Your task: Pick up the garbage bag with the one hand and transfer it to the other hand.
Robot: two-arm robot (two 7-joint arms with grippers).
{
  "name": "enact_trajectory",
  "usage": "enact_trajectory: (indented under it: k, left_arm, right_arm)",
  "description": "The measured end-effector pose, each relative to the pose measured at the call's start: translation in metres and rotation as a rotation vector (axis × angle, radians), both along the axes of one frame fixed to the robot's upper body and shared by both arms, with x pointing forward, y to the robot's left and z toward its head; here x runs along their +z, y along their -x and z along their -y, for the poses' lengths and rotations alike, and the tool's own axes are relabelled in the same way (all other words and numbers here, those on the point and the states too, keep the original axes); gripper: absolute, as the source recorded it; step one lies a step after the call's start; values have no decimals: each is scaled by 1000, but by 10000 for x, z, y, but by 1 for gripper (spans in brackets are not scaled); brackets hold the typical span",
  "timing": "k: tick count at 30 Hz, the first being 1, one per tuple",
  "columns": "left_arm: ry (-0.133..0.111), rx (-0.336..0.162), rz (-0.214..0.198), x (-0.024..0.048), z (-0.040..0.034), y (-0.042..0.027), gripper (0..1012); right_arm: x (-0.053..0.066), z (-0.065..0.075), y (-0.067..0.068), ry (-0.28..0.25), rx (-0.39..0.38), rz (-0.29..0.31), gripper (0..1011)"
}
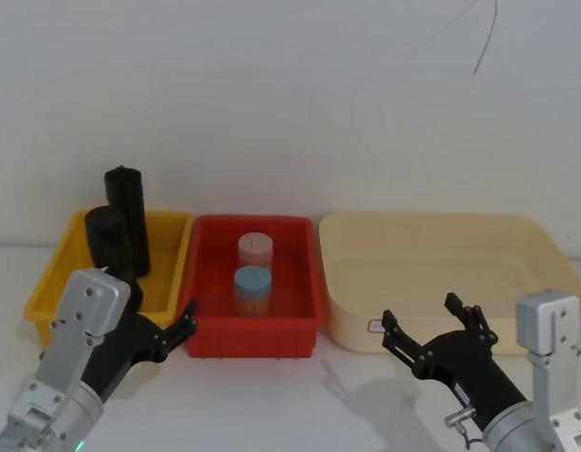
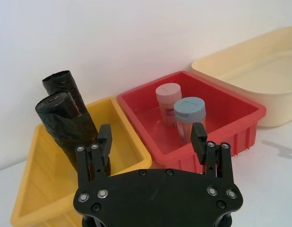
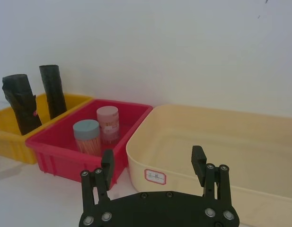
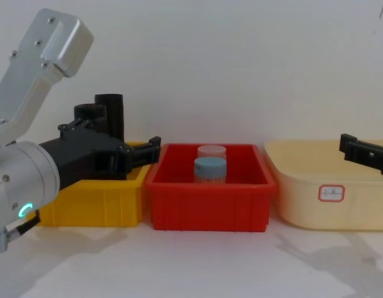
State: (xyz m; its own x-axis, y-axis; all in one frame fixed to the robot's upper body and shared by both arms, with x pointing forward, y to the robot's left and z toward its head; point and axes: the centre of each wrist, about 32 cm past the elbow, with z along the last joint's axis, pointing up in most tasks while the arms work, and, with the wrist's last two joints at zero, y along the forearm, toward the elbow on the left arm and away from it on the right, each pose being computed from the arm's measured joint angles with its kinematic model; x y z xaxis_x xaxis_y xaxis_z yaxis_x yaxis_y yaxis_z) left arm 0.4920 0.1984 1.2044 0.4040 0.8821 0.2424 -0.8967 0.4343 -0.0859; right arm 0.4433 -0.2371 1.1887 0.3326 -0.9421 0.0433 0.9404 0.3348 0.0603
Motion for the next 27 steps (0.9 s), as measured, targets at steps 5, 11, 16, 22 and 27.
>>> enact_trajectory:
  k: [5,11,16,22,27]
  left_arm:
    - [0,0,0,0,0,0,1000]
    - [0,0,0,0,0,0,1000]
    - [0,0,0,0,0,0,1000]
    - [0,0,0,0,0,0,1000]
    - [0,0,0,0,0,0,1000]
  right_arm:
    - [0,0,0,0,0,0,1000]
    - [0,0,0,0,0,0,1001]
    - [0,0,0,0,0,0,1001]
    - [0,0,0,0,0,0,1000]
    - [0,0,0,0,0,0,1001]
